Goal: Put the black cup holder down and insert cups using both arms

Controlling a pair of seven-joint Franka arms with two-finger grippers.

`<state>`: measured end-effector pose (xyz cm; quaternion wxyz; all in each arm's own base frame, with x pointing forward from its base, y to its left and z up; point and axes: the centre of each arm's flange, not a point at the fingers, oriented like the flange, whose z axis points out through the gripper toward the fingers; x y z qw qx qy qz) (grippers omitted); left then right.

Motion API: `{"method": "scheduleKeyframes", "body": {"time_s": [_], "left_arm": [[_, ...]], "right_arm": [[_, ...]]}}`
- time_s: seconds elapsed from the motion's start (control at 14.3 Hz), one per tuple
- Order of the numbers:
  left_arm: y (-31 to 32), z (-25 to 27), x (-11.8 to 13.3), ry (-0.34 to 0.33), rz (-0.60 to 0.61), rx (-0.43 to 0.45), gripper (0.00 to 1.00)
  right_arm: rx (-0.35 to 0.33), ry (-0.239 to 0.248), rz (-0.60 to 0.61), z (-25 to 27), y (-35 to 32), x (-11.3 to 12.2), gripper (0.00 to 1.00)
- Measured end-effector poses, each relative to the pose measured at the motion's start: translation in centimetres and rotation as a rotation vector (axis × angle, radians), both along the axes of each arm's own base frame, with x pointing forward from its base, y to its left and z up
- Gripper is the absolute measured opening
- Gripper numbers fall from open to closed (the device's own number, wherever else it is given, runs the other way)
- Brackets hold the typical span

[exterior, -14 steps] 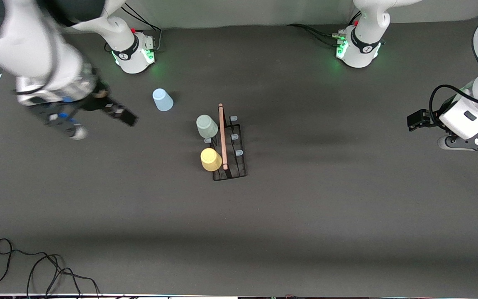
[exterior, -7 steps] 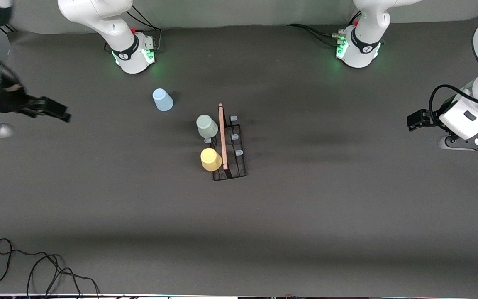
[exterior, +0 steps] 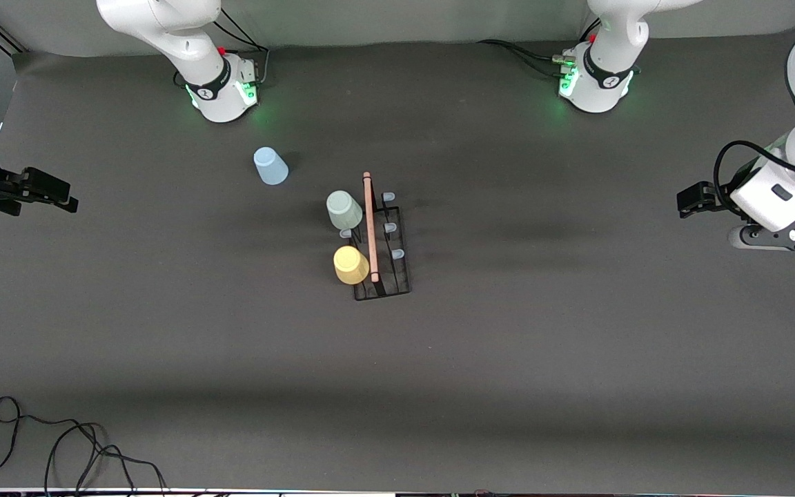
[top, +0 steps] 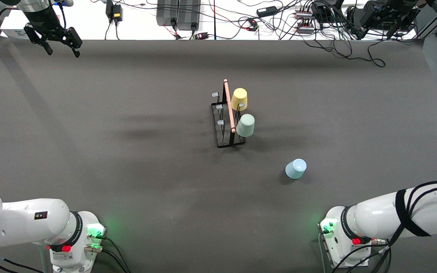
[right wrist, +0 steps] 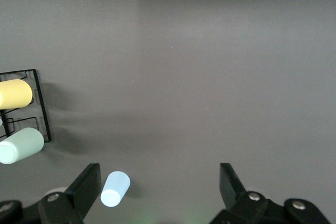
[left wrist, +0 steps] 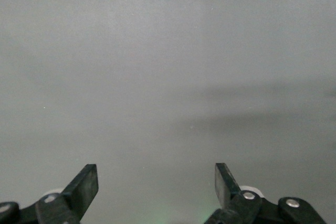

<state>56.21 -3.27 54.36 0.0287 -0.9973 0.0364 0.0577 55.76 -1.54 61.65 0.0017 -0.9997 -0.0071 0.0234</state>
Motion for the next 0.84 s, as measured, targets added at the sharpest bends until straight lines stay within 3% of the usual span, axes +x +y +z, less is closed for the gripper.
{"method": "scheduleKeyframes", "body": {"time_s": [0.84], "left_arm": [[0.00,0.00,0.00,0.000,0.000,0.000,0.99]], "right_arm": [[-0.007,-0.006,0.006,0.26,0.17,-0.24,1.00]]}}
